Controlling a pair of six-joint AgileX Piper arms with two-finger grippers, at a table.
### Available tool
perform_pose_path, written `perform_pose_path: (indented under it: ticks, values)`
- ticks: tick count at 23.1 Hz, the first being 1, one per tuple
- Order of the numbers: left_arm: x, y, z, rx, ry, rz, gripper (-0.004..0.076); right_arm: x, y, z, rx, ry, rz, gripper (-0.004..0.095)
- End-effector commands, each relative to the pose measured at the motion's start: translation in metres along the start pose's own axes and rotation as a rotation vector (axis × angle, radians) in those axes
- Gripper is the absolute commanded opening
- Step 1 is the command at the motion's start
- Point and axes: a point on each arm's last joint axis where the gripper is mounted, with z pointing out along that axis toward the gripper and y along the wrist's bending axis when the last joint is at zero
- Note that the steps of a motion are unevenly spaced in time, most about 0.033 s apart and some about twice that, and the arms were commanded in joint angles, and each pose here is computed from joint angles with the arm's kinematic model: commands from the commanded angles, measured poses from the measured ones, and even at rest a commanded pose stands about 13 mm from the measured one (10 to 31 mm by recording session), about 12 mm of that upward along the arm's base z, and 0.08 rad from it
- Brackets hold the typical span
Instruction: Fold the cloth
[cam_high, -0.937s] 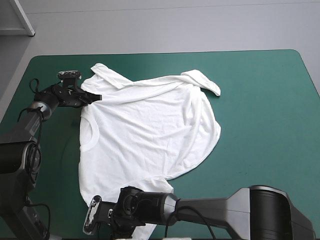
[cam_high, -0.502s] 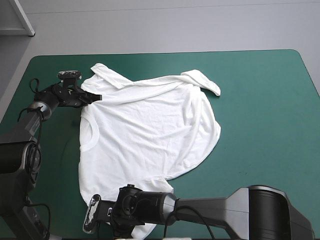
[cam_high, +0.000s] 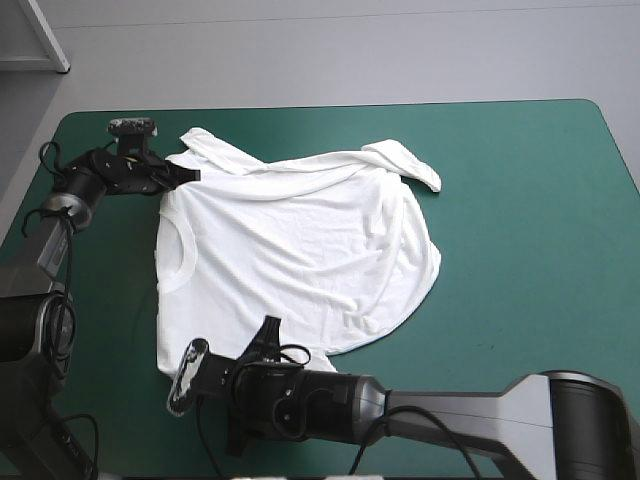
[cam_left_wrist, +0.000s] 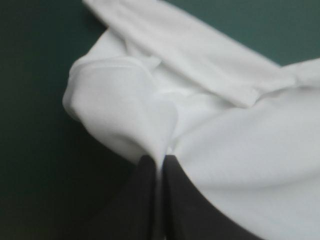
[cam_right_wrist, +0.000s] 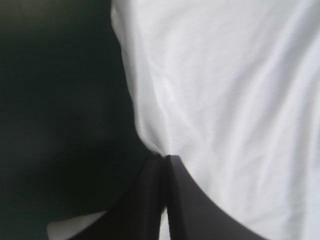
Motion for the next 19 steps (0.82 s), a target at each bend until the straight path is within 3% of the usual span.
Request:
perform_pose_path:
  ticks: [1, 3, 7, 12, 16, 19]
  values:
    - [-0.058, -0.019, -0.08, 0.024, -0.236, 0.04, 0.0019, -0.026, -0.055, -0.077, 0.192, -0.205, 0.041, -0.0017]
    - [-0.074, -0.027, -0.111, 0.045, -0.293, 0.061, 0.0019, -0.032, -0.08, -0.102, 0.303, -0.223, 0.065, -0.0017]
    - [-0.11, -0.05, -0.199, 0.068, -0.53, 0.106, 0.0019, -0.034, -0.151, -0.176, 0.61, -0.27, 0.155, -0.0018]
    - [-0.128, -0.068, -0.275, 0.081, -0.738, 0.128, 0.0019, -0.022, -0.194, -0.247, 0.802, -0.375, 0.214, -0.0017]
    - [-0.134, -0.086, -0.35, 0.085, -0.934, 0.189, 0.0019, 0.003, -0.219, -0.34, 1.058, -0.542, 0.275, -0.0018]
    - [-0.134, -0.094, -0.377, 0.097, -0.998, 0.218, 0.0019, 0.017, -0.223, -0.377, 1.12, -0.644, 0.3, -0.0017]
